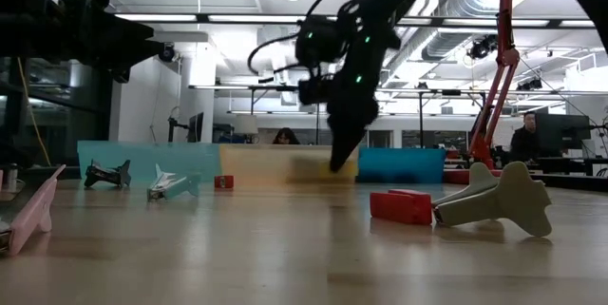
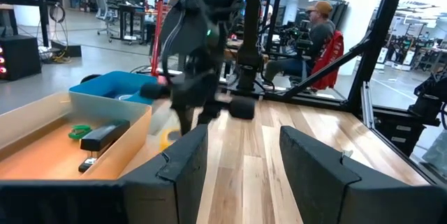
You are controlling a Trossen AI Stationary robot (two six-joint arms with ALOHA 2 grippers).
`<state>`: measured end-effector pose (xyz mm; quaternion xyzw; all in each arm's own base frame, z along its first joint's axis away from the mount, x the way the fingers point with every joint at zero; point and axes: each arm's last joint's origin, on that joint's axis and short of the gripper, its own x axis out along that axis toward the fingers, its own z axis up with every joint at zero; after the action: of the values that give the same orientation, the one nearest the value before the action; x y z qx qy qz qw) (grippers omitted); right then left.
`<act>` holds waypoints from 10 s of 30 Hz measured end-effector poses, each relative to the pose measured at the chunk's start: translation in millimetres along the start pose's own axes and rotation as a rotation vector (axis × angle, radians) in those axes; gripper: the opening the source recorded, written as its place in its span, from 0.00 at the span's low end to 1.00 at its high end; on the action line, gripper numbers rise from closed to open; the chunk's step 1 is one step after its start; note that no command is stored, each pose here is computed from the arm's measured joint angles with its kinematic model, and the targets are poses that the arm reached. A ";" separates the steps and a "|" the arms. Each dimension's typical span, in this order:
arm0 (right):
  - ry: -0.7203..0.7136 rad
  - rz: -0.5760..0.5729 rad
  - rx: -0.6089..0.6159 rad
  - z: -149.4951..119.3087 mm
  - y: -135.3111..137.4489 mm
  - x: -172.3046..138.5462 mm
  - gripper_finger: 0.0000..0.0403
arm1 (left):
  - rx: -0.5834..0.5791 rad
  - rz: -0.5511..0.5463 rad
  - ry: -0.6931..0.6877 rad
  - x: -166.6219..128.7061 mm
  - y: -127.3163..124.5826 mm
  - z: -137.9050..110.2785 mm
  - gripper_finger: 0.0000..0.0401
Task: Pick and place Stapler, Stapler remover, tape
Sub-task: Put the yellow tape into the blue bin, then put the gray staple remover into the green bin
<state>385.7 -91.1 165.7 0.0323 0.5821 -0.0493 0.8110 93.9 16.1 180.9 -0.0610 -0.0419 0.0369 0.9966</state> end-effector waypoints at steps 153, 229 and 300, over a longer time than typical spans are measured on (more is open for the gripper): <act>-0.159 0.217 0.006 -86.9 232.4 -58.9 0.64 | -0.149 -0.111 0.093 -0.5 -2.8 -6.6 0.44; -0.045 0.055 -0.356 -112.8 263.1 -21.0 0.39 | -0.144 -0.095 0.094 -0.4 -2.2 -7.6 0.44; -0.738 -0.255 -0.280 19.5 84.4 -46.9 0.21 | 0.317 0.052 0.056 43.2 8.4 -8.4 0.59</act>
<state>399.1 -7.5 216.0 -0.1705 0.2530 -0.0783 0.9491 137.0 26.8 174.9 0.0950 -0.0063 0.0674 0.9932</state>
